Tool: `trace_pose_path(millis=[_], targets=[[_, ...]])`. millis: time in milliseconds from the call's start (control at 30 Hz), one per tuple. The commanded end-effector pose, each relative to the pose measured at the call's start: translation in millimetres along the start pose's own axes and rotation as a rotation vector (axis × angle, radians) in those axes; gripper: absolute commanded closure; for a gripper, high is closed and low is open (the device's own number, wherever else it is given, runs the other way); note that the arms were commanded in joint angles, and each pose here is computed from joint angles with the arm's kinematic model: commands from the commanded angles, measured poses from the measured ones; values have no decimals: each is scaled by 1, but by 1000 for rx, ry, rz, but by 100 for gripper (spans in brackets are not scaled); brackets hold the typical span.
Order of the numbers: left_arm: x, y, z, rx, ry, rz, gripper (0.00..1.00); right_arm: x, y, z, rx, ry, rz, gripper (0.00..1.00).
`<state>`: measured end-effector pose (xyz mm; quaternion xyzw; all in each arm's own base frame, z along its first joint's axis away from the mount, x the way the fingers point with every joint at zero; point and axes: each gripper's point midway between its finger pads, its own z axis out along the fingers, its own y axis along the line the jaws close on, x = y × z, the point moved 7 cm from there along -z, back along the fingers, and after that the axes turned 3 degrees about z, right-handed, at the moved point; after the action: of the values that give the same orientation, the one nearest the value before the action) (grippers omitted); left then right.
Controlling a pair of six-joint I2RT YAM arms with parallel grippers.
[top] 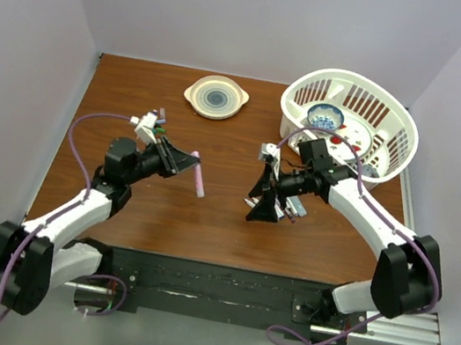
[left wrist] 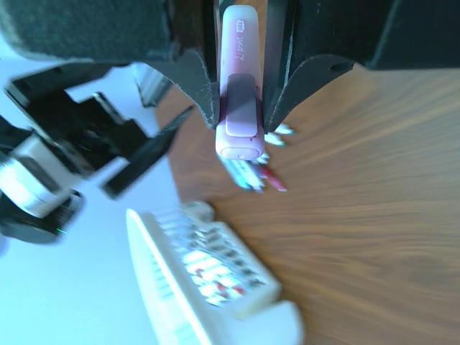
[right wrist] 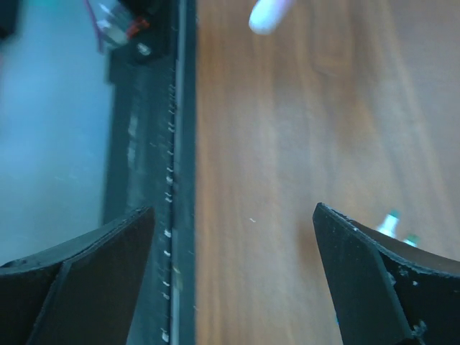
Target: Open the pen caps
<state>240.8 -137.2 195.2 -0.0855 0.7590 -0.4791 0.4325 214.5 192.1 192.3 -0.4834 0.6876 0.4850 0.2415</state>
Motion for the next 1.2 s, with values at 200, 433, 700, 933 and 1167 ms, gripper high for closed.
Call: trace_pose_path(millis=[200,433,700,933,1167], targets=[[8,-75,39,350,-48,56,100,-20,3,20,4,-198,274,17],[27,-89,60,375,-6,37,100,-24,-1,38,64,-211,331,21],[45,-92,72,322,-8,3,100,-27,-7,36,149,-215,325,49],[43,-86,71,131,-66,7,100,-23,-15,35,212,-135,299,100],[-2,-61,53,-179,-340,11,100,-14,4,58,77,-5,237,100]])
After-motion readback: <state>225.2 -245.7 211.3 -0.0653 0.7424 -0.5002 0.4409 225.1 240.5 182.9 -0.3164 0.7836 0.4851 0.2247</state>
